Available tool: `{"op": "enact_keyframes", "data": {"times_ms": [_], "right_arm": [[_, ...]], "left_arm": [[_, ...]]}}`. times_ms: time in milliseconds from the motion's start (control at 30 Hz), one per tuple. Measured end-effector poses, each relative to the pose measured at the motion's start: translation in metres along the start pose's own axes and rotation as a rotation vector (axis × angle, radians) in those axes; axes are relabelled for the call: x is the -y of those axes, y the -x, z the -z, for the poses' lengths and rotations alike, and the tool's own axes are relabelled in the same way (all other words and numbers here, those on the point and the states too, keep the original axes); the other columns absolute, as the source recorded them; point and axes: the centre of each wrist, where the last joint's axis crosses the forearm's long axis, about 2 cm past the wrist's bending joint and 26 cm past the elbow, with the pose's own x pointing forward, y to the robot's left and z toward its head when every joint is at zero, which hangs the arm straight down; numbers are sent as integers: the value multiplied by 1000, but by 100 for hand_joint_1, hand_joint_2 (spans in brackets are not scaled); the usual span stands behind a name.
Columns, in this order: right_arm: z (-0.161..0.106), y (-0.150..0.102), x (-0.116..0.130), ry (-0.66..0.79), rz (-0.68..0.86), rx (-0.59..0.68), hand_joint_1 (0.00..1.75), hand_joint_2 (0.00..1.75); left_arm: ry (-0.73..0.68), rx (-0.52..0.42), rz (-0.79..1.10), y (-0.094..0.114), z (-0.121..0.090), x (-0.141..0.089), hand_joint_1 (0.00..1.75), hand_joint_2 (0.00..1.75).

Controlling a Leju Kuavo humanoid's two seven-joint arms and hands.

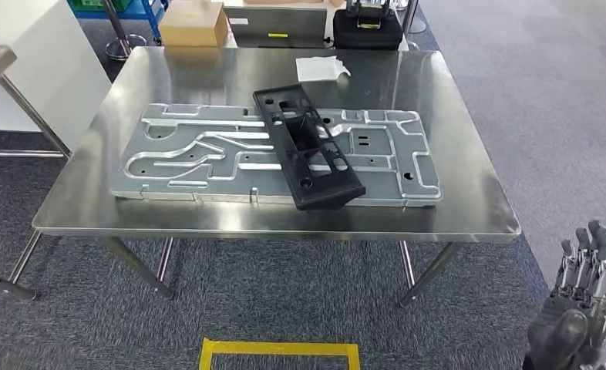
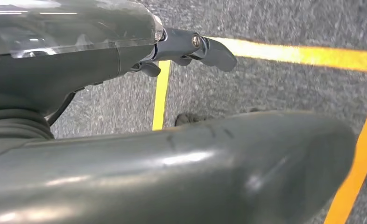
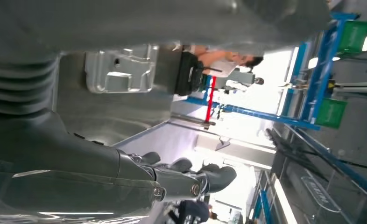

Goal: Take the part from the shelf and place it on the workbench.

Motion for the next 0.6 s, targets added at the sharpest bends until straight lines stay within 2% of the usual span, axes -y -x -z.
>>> {"op": "enact_keyframes", "data": {"times_ms": [367, 600], "right_arm": [[-13, 2, 12, -47, -171, -34, 0, 0], [-23, 6, 18, -94, -213, -62, 0, 0]], "left_arm": [[8, -5, -3, 2, -2, 6, 0, 0], [9, 71, -21, 5, -3, 8, 0, 0]]}}
